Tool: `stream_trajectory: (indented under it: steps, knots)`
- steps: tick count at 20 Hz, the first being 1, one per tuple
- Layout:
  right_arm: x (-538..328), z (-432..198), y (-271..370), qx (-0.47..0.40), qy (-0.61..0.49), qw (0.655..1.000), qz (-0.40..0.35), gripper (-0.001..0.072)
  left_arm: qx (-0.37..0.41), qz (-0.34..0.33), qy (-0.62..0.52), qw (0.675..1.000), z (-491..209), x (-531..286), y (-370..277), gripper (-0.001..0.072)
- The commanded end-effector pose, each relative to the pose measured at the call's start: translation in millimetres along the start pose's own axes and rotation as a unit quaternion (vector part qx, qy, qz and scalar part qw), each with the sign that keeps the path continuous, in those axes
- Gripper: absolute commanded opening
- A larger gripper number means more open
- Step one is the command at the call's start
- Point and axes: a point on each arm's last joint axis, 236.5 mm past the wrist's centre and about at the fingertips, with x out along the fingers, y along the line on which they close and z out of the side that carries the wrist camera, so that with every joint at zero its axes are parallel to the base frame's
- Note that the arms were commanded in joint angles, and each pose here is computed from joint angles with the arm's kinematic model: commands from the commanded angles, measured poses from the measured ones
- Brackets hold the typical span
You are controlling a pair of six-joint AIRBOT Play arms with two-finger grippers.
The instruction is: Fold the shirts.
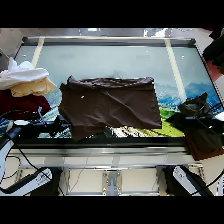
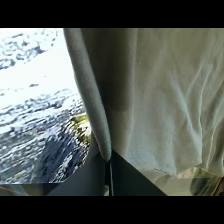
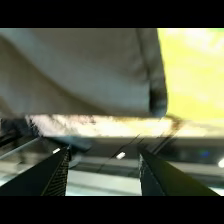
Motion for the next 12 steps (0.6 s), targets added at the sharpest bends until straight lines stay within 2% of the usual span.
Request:
stream_trajectory:
  steps: [1, 2, 5, 9, 12]
  knots:
    - [50.7, -45.8, 3.2, 0.126, 0.022, 0.988, 0.083, 0.0449, 0.001, -0.002, 0.005, 1.0, -2.5, -0.1, -1.2, 0.0013]
    - [60.4, -51.6, 3.1, 0.147, 0.017, 0.984, 0.094, 0.0449, 0.001, -0.003, 0.007, 1.0, -3.4, 0.0, -1.5, 0.0013]
    - [81.5, -58.1, -10.9, 0.151, 0.001, 0.987, 0.062, 0.0448, 0.001, -0.003, 0.007, 1.0, -3.4, 0.0, -1.5, 0.0013]
    - [90.7, -21.2, -8.5, 0.149, -0.08, 0.984, 0.049, 0.0446, 0.001, -0.003, 0.007, 1.0, -3.3, 0.0, -1.5, 0.0013]
    - [95.7, -7.3, -14.7, 0.16, -0.102, 0.981, 0.036, 0.0445, 0.006, -0.003, 0.007, 1.0, -3.3, 0.0, -1.6, 0.0012]
